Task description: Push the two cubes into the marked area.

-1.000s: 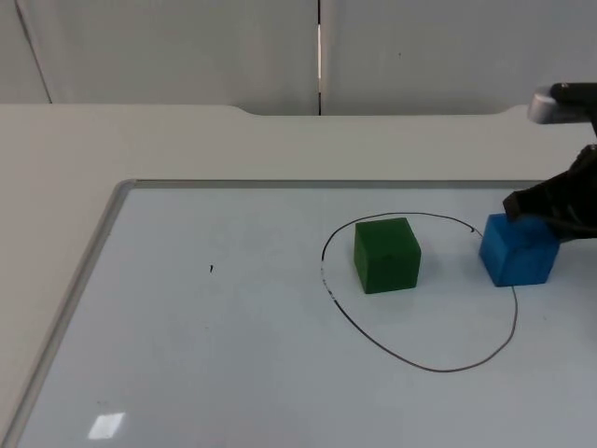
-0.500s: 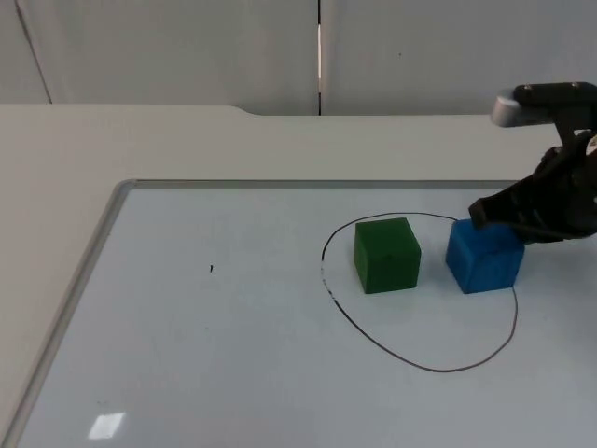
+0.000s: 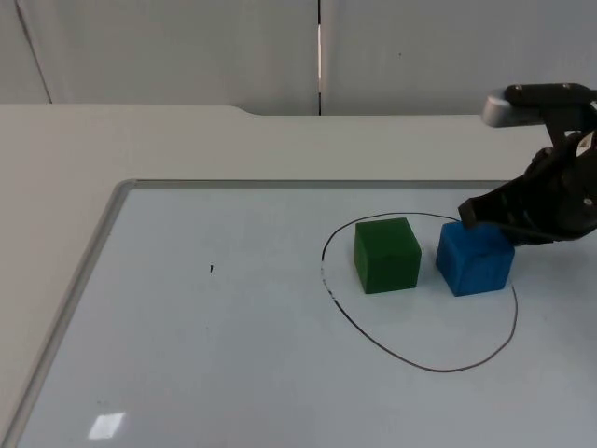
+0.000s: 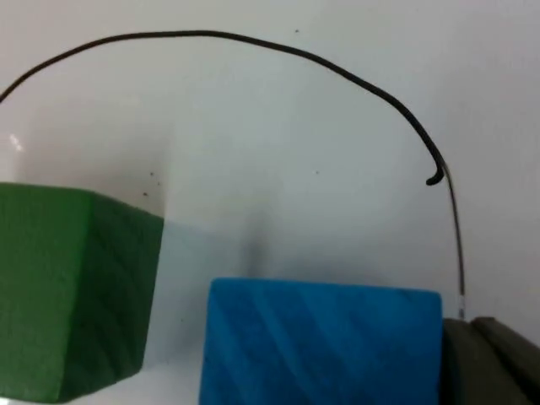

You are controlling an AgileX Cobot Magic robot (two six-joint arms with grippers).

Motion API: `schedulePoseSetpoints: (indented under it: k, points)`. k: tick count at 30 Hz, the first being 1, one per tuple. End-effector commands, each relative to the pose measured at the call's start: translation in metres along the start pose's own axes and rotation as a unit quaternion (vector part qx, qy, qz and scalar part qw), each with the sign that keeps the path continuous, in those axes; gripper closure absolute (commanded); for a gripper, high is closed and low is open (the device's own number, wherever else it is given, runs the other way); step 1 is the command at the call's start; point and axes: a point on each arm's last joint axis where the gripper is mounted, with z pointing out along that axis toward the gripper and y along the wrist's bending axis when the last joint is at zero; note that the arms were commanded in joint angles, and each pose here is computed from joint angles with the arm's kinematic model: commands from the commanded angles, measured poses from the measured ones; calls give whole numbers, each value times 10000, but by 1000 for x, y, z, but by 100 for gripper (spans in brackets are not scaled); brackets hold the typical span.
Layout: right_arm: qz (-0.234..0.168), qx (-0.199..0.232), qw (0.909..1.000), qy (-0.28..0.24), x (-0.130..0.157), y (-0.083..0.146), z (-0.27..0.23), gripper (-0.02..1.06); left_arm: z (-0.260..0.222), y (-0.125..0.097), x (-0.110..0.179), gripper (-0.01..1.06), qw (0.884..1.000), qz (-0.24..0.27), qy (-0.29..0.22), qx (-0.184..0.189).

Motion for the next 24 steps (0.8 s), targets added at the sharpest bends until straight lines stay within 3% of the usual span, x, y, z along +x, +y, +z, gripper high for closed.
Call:
schedulePoseSetpoints:
  k: [1,5,24]
  points:
    - [12,-23,10000,-47,-2,3,-1,104,1,0,1,105,10000,10,-9,-15]
    - [-83,-88,9999,66,1,11,-1,104,1,0,1,105,10000,15,-9,-24]
    - [-235,-56,9996,159,2,9,-1,104,1,0,1,105,10000,20,-9,-32]
